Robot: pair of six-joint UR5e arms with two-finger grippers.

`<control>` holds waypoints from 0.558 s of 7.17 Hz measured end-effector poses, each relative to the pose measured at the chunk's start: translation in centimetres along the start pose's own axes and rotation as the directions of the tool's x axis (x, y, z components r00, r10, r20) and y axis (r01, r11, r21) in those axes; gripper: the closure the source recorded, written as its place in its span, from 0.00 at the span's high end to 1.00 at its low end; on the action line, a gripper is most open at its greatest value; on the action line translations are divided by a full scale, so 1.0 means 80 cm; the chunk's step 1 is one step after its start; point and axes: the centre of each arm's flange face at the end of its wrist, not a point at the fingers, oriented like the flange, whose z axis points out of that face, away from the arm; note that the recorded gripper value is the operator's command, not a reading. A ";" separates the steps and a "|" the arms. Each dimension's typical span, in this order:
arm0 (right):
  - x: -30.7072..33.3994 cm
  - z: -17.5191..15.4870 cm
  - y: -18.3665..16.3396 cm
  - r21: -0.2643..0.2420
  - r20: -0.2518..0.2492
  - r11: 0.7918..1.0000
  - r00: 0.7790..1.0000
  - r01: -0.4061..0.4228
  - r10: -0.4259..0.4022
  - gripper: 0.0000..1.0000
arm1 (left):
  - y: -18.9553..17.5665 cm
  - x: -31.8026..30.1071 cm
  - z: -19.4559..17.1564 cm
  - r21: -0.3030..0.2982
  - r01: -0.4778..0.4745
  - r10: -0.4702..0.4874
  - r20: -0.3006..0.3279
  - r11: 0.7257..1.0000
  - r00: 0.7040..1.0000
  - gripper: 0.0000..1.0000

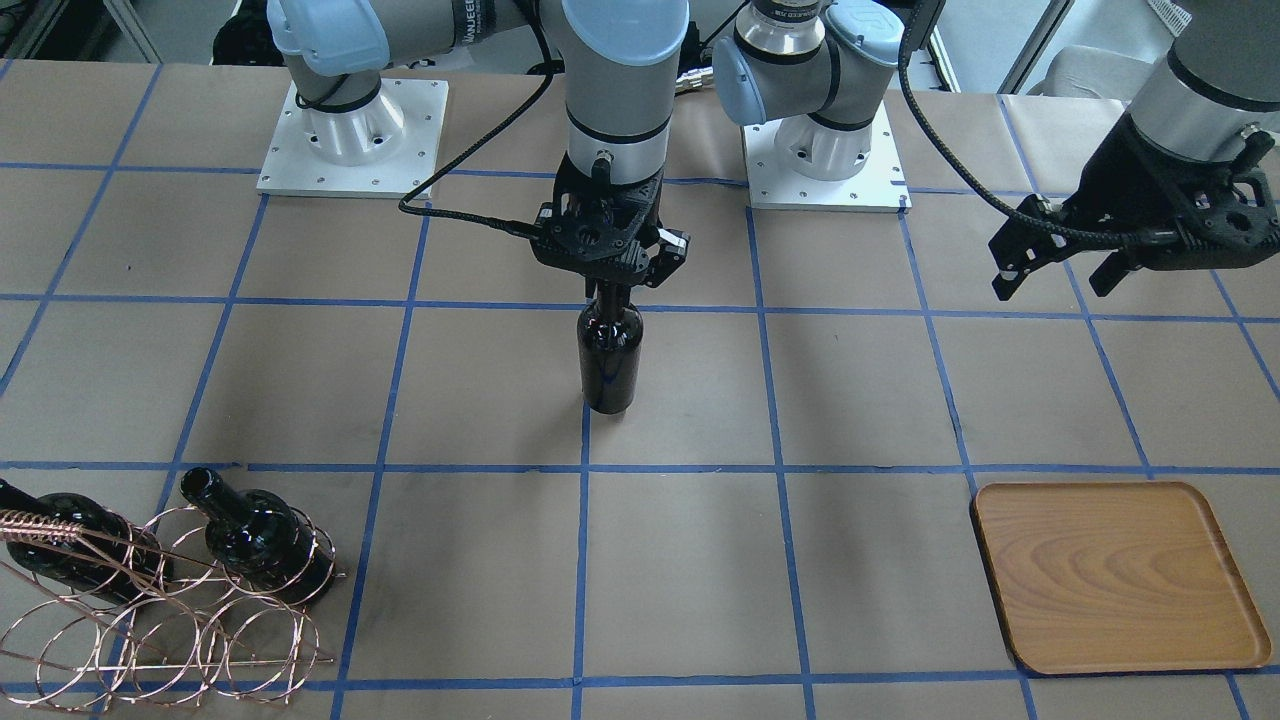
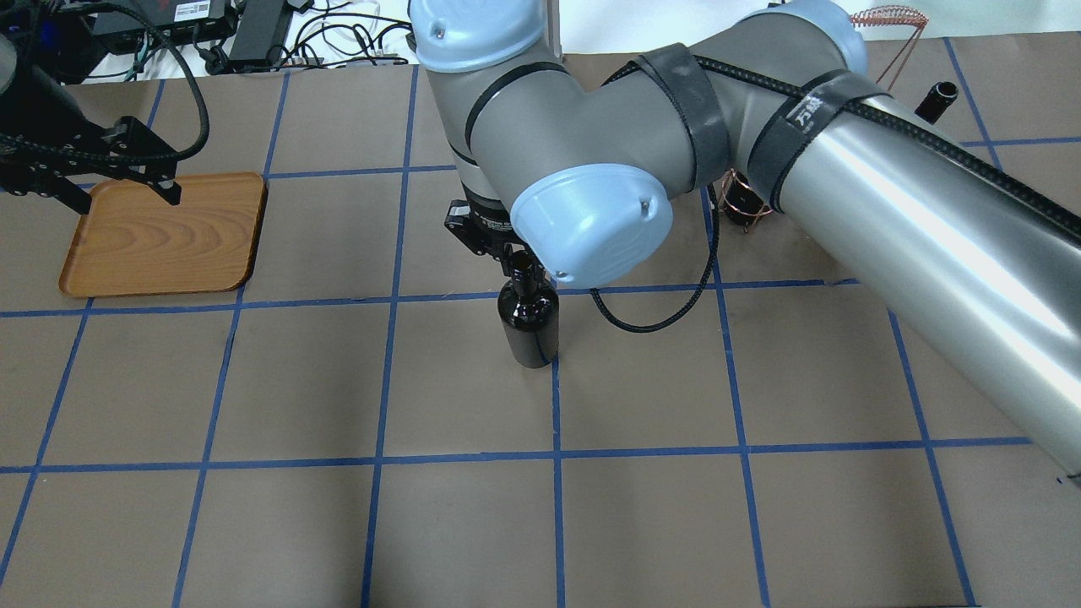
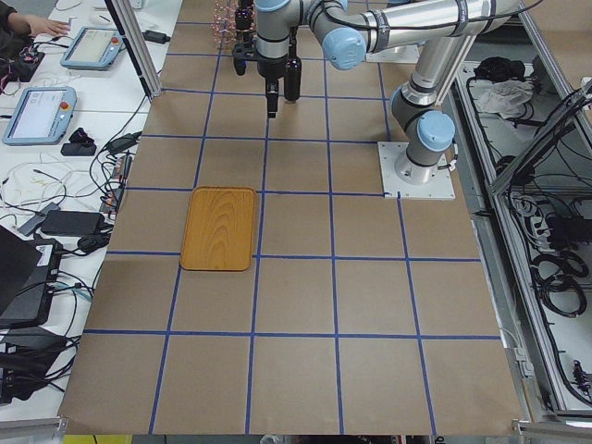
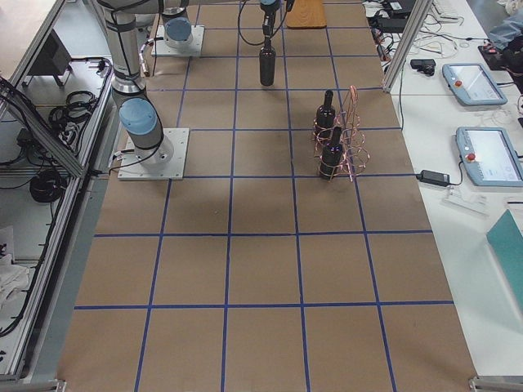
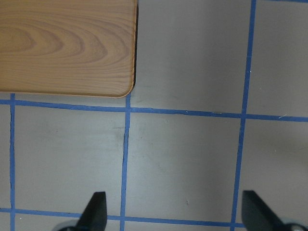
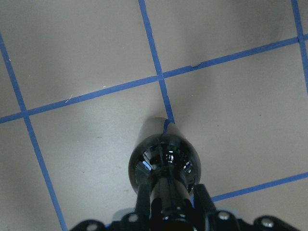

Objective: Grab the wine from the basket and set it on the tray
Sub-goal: 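Open the right gripper and withdraw it back toward the rack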

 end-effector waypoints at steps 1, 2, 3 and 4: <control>-0.001 0.001 -0.001 0.006 0.005 1.000 1.000 0.007 -0.007 0.99 | -0.001 0.001 0.002 -0.003 -0.001 0.001 -0.001 1.000 1.000 1.00; -0.002 0.001 -0.002 0.009 0.007 1.000 1.000 0.010 -0.010 0.99 | -0.001 0.001 0.002 -0.005 -0.002 0.002 -0.002 1.000 1.000 1.00; -0.002 0.001 -0.003 0.012 0.009 1.000 1.000 0.012 -0.012 0.99 | -0.001 0.003 0.004 -0.009 -0.005 0.005 -0.004 1.000 1.000 1.00; -0.002 -0.003 -0.004 0.026 0.015 0.999 1.000 0.019 -0.020 0.99 | -0.003 0.010 0.007 -0.010 -0.017 0.017 -0.007 1.000 1.000 1.00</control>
